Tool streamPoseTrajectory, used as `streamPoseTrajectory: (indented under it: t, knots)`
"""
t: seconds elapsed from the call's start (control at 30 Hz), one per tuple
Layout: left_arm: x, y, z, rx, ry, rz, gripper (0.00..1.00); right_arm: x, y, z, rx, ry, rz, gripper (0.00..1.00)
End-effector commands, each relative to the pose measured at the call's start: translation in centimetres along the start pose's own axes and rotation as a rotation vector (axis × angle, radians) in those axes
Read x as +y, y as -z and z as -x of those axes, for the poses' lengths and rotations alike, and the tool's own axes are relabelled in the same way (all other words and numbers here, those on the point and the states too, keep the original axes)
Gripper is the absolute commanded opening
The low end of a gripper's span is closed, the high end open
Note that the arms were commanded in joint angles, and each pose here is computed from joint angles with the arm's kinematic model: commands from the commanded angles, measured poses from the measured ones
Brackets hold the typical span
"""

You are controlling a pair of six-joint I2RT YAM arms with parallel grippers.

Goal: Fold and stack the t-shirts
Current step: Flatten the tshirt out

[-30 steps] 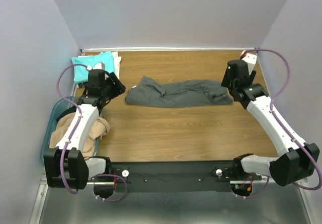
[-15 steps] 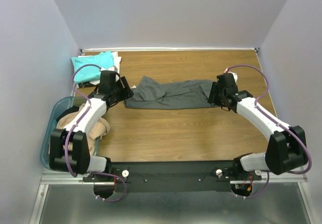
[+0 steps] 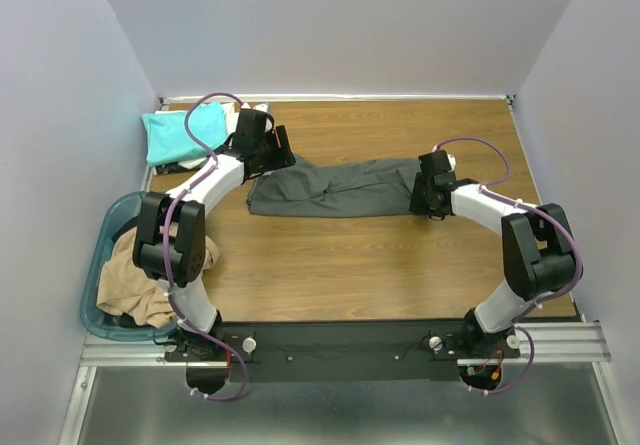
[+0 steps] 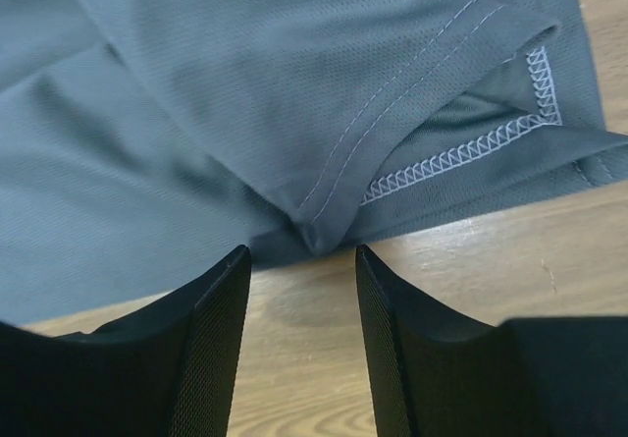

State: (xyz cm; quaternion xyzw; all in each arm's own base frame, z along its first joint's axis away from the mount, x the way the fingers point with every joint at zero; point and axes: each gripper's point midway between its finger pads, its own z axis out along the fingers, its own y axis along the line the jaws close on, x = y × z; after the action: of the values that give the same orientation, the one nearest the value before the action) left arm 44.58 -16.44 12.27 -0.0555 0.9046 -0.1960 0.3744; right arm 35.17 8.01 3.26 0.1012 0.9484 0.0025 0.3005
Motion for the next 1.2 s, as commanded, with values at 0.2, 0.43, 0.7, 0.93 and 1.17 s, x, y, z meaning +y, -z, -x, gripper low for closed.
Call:
streamPoseTrajectory:
  t: [0.2, 0.43, 0.7, 0.93, 1.17]
  knots:
    - [-0.2, -0.7, 0.3, 0.008, -0.067, 0.001, 0.70, 0.3, -1.2, 1.9, -0.040, -0.022, 0.004, 0.49]
    - [0.5, -2.7, -1.5, 0.065, -0.091, 0.020, 0.70, 0.3, -0.9, 2.7, -0.064, -0.005, -0.001, 0.47]
    - [0.3, -4.3, -2.9, 0.100, -0.112, 0.006, 0.70, 0.4, -0.3, 3.5, -0.087, -0.009, 0.006, 0.44]
    - [0.7, -6.0, -4.5, 0.145, -0.120, 0.016, 0.70, 0.0, -0.2, 3.9, -0.099, -0.010, -0.016, 0.44]
    - [1.4, -6.6, -5.7, 0.171, -0.119, 0.033, 0.67, -0.3, 0.2, 4.0, -0.107, -0.007, -0.027, 0.44]
